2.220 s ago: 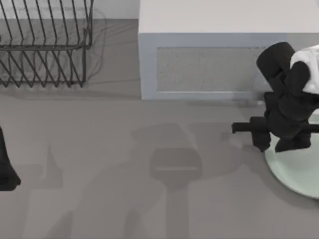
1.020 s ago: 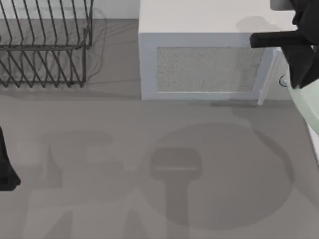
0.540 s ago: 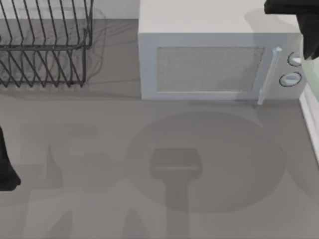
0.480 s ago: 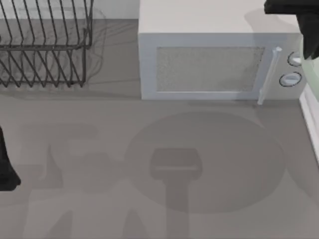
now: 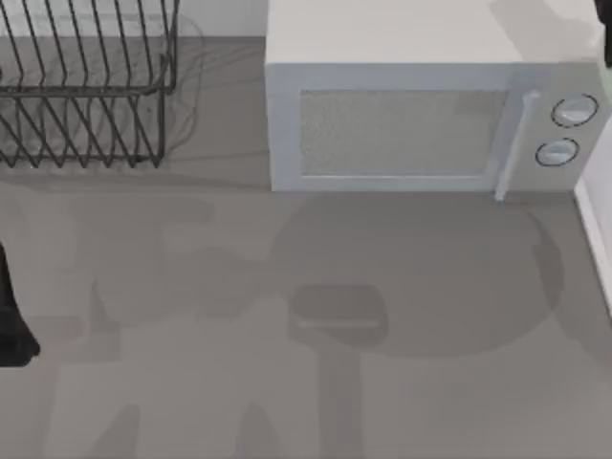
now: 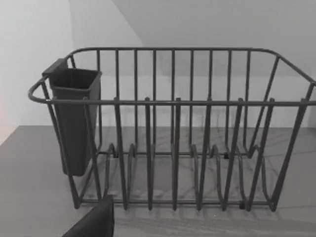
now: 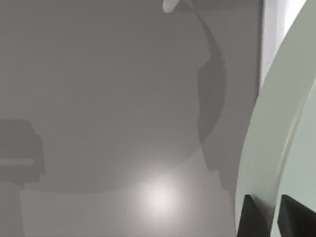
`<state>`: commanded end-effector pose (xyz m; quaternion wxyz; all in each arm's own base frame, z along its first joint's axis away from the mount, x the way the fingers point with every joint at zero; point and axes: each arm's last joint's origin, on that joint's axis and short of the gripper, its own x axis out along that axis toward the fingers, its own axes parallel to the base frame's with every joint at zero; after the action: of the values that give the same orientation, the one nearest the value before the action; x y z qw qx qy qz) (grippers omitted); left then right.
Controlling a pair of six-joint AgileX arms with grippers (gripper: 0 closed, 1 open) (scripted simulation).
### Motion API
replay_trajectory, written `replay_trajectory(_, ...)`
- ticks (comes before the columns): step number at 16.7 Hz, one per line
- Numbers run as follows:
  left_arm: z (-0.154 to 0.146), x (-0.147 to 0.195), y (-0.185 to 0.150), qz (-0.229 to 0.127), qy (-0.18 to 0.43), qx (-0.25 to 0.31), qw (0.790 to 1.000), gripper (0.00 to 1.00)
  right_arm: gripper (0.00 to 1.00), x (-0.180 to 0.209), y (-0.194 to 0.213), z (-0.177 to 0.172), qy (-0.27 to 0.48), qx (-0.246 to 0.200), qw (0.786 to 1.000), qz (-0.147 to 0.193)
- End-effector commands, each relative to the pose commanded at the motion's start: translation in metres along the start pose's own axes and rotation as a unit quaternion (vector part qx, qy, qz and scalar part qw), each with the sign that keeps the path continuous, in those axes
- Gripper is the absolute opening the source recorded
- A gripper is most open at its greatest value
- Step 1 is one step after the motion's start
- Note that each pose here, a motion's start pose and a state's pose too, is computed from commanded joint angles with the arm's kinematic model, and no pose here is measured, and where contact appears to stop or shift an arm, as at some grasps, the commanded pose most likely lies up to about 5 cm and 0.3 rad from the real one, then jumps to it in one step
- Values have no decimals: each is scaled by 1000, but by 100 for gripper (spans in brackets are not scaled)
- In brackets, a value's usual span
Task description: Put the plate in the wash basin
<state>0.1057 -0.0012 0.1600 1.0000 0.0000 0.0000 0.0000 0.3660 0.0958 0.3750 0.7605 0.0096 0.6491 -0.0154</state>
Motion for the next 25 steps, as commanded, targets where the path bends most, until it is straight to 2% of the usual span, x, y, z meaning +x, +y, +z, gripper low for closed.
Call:
replay_trajectory(3,0,0,0,0,0,0,1000,100,0,26,-34,43,-17,9,1000,-12)
replay_trajectory(7,0,0,0,0,0,0,1000,100,0,111,-100,92,28,16,999,-22)
replay_trajectory(11,0,0,0,0,0,0,1000,100,0,170,-121,106,69,-10,998,0)
replay_trajectory(16,0,0,0,0,0,0,1000,100,0,177,-124,106,77,-12,997,3)
replay_trajectory(25,0,0,0,0,0,0,1000,100,68,177,-124,106,77,-12,997,3)
